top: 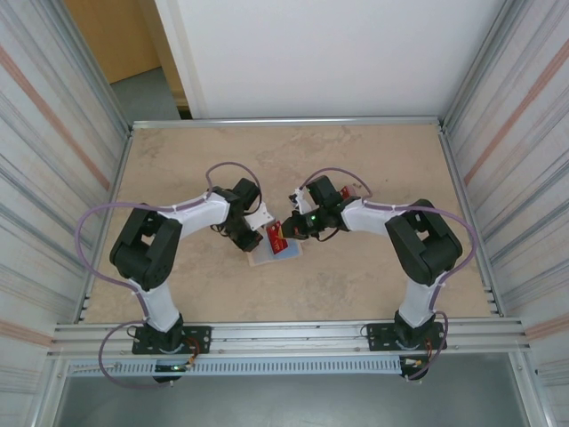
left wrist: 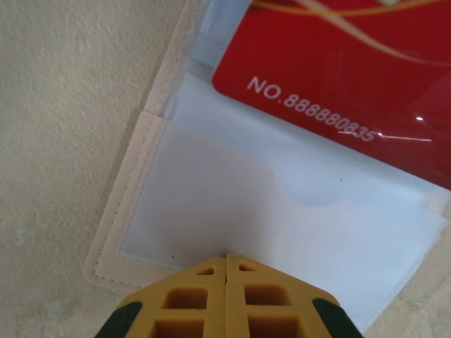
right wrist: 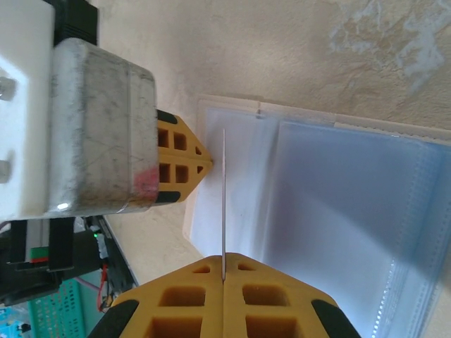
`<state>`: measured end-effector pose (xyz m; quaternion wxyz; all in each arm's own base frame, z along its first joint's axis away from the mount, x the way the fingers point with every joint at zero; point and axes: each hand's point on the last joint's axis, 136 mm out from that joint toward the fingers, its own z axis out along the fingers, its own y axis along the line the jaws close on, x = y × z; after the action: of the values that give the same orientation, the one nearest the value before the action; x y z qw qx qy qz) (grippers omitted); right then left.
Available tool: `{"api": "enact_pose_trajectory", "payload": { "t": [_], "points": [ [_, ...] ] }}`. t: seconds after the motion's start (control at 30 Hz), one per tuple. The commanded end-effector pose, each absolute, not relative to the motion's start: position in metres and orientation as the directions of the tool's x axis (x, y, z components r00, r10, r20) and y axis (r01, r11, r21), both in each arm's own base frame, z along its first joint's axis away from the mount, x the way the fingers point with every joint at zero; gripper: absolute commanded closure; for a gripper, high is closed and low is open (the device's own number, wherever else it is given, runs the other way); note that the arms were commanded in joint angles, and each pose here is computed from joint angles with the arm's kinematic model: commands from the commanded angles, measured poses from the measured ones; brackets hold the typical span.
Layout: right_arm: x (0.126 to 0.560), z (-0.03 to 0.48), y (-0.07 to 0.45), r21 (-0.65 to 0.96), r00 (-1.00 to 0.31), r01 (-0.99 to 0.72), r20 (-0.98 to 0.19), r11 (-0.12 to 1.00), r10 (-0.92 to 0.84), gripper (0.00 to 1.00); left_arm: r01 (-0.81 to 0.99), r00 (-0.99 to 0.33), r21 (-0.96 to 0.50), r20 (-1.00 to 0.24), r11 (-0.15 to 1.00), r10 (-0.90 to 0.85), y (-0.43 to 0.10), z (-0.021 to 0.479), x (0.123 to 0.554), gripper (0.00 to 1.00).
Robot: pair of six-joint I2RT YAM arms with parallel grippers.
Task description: Put the credit cards into the card holder
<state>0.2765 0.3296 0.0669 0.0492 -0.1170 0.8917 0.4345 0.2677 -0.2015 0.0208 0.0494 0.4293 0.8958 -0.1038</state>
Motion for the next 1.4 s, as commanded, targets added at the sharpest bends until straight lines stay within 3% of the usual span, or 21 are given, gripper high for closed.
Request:
{"api": "enact_pose_trajectory", "payload": {
  "t": [0.0,0.63,1.37],
  "points": [
    [0.272,0.060,0.330,0.754,-0.965,-0.258,-0.167,0.604,-0.204,1.00,0.790,-0.613,-0.126,-0.136,0.601,0.778,-0.193,0.007,0.265,1.00],
    [0.259,0.041,0.328,0.765,-0.967,-0.219,-0.087,0.606,-0.239,1.00,0.786,-0.619,-0.101,-0.158,0.611,0.770,-0.181,0.010,0.272,1.00],
    [0.264,0.041,0.342,0.796,-0.956,-0.235,-0.087,0.557,-0.279,1.00,0.779,-0.627,-0.104,-0.167,0.618,0.761,-0.180,0.011,0.273,1.00]
  ]
}}
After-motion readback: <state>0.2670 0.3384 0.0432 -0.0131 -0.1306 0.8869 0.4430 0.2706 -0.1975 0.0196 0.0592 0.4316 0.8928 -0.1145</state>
